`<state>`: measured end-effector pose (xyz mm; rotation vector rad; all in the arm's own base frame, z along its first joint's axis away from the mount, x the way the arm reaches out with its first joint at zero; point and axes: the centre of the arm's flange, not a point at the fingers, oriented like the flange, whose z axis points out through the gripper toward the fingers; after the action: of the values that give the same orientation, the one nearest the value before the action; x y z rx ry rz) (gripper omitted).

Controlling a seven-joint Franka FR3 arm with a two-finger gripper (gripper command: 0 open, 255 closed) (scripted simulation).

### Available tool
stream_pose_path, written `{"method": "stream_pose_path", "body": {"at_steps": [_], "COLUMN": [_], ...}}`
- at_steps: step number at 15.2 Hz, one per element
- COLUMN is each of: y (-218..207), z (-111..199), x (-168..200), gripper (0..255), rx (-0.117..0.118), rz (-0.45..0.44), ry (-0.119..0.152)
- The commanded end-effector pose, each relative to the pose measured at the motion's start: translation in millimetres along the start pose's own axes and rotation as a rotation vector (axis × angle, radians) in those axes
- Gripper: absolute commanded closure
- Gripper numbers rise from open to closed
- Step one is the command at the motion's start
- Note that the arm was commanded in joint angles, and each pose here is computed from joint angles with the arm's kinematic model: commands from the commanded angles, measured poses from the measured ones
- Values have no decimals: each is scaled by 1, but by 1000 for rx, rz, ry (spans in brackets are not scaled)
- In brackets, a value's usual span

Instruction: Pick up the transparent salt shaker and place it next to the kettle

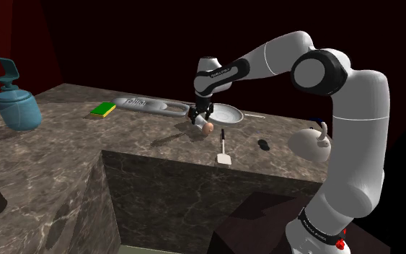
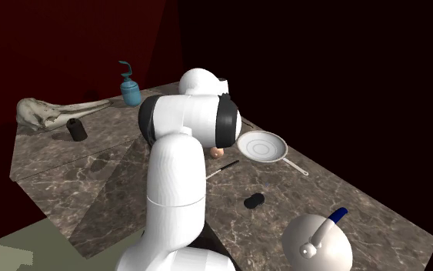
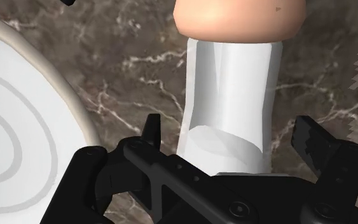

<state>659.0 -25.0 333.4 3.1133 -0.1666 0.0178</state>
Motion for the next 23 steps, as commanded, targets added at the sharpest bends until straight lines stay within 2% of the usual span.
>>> {"method": "stream_pose_path", "body": {"at_steps": [1,7,8,17,23], "y": [0,0,0,0,1], "z": [4,4,4,4,-28], "x": [0,0,0,0,0], "gripper": [0,0,255,255,255], "rx": [0,0,0,0,0], "rz": [0,0,0,0,0], "ry": [0,0,0,0,0]}}
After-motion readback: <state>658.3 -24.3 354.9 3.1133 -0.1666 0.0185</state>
